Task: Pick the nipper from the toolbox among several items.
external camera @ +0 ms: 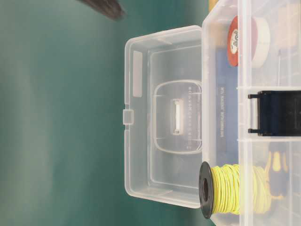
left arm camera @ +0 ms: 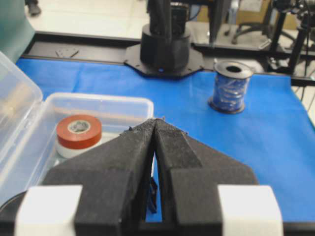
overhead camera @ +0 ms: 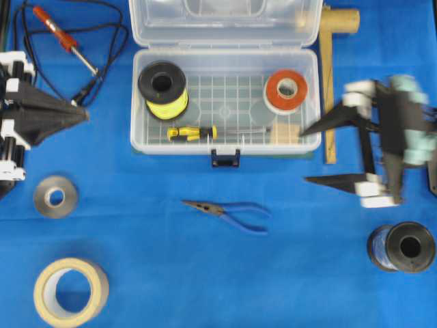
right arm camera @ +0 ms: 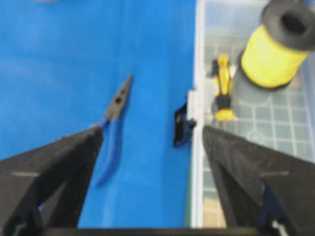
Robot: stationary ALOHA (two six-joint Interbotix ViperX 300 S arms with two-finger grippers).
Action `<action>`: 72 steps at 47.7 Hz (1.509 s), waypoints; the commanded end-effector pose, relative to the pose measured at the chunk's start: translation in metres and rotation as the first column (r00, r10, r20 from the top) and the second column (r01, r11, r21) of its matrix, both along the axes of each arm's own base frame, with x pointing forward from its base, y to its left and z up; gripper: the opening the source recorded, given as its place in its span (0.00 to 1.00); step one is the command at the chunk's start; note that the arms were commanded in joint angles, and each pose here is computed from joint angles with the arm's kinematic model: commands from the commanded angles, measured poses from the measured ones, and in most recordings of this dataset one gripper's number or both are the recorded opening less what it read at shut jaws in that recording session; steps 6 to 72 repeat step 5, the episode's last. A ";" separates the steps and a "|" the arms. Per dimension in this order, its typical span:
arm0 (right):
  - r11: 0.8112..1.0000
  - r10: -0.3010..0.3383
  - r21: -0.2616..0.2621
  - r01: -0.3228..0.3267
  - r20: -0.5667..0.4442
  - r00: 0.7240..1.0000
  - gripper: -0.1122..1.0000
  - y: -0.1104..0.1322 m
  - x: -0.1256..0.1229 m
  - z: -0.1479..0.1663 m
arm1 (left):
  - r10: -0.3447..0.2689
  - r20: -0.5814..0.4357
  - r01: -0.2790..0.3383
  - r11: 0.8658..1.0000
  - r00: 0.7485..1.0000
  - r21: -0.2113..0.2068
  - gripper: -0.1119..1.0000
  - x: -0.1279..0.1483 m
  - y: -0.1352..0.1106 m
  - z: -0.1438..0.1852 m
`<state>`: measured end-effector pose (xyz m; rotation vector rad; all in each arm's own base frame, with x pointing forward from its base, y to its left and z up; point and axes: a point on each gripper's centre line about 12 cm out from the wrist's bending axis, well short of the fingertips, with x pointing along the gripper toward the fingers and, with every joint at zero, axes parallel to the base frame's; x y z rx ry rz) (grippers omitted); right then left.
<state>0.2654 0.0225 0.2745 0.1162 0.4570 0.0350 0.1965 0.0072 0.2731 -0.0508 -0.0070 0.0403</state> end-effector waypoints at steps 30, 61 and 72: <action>0.999 -0.038 0.017 0.037 0.098 0.994 0.83 -0.013 -0.040 -0.004 | 0.002 0.011 -0.002 1.000 1.000 -0.001 0.10 0.002 0.000 0.002; 0.999 -0.038 0.017 0.037 0.098 0.994 0.83 -0.013 -0.040 -0.004 | 0.002 0.011 -0.002 1.000 1.000 -0.001 0.10 0.002 0.000 0.002; 0.999 -0.038 0.017 0.037 0.098 0.994 0.83 -0.013 -0.040 -0.004 | 0.002 0.011 -0.002 1.000 1.000 -0.001 0.10 0.002 0.000 0.002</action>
